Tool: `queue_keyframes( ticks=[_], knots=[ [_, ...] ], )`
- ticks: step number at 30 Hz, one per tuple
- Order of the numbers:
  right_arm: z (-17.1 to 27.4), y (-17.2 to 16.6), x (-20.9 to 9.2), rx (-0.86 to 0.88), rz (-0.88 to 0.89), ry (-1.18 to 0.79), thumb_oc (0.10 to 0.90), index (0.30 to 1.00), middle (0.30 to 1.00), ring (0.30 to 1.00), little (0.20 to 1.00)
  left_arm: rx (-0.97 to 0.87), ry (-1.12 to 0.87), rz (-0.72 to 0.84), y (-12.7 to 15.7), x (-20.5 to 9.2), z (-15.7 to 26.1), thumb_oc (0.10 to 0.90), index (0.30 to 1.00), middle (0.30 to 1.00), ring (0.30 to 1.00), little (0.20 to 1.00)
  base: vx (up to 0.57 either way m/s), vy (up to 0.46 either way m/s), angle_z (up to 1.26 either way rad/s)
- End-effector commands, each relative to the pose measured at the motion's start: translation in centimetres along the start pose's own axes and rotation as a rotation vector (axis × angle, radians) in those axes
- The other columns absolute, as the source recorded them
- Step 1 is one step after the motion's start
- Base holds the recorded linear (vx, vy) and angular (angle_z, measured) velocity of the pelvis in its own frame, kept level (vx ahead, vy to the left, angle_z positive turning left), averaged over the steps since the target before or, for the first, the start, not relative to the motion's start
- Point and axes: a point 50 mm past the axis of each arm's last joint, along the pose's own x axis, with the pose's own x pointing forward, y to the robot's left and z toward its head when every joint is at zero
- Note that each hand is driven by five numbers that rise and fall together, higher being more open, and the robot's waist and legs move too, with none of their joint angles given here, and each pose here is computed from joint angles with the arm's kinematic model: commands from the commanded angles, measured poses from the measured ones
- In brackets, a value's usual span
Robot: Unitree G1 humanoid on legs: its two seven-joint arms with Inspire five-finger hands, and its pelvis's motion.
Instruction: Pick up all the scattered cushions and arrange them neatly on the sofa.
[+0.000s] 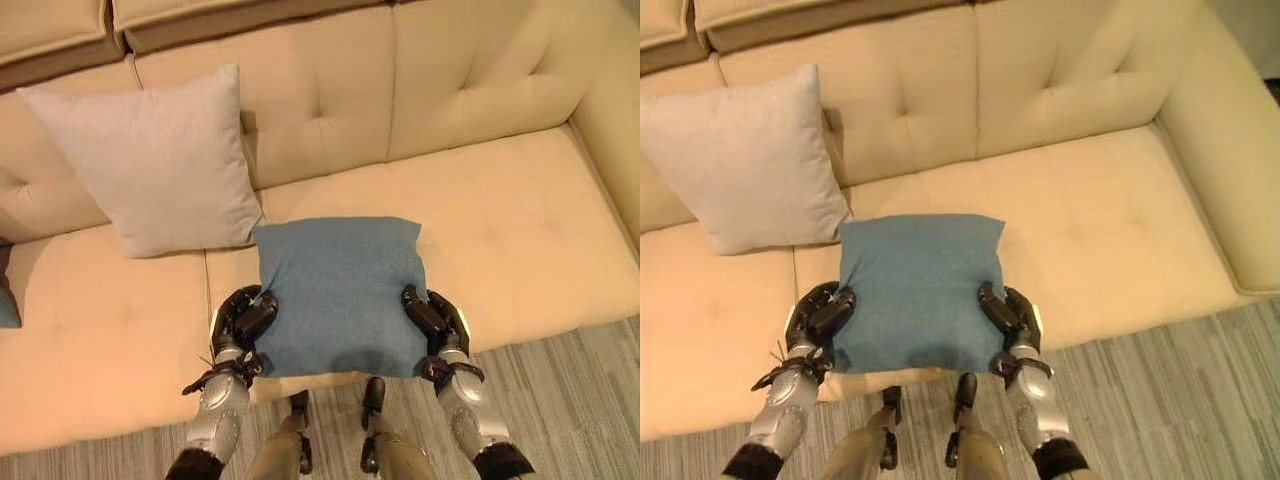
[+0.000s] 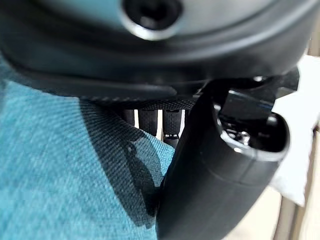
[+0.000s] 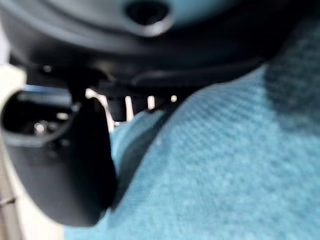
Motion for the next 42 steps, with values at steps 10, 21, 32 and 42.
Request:
queue_keyframes(
  ticks=[10, 21, 32, 42],
  knots=[
    [3.4, 1.9, -2.5, -0.038, 0.223, -0.219, 0.400, 0.300, 0.300, 0.300, 0.300, 0.028, -0.031, -0.261, -2.5, -1.9, -0.3, 0.400, 0.300, 0.300, 0.300, 0.300, 0.04, -0.059, -0.03],
    [3.8, 1.2, -2.2, -0.136, 0.212, -0.216, 0.400, 0.300, 0.300, 0.300, 0.300, 0.063, -0.055, -0.297, -3.7, -1.6, 0.4, 0.400, 0.300, 0.300, 0.300, 0.300, -0.07, 0.078, -0.47],
    [4.0, 3.4, -2.1, -0.178, 0.288, -0.233, 0.400, 0.300, 0.300, 0.300, 0.300, 0.103, -0.070, -0.283, -2.5, -1.4, 1.2, 0.400, 0.300, 0.300, 0.300, 0.300, -0.11, -0.079, -0.83],
    [5.3, 1.8, -2.1, -0.339, 0.269, -0.265, 0.400, 0.300, 0.300, 0.300, 0.300, 0.045, -0.037, -0.298, -3.9, -1.5, 0.1, 0.400, 0.300, 0.300, 0.300, 0.300, 0.07, -0.304, -0.08]
  ],
)
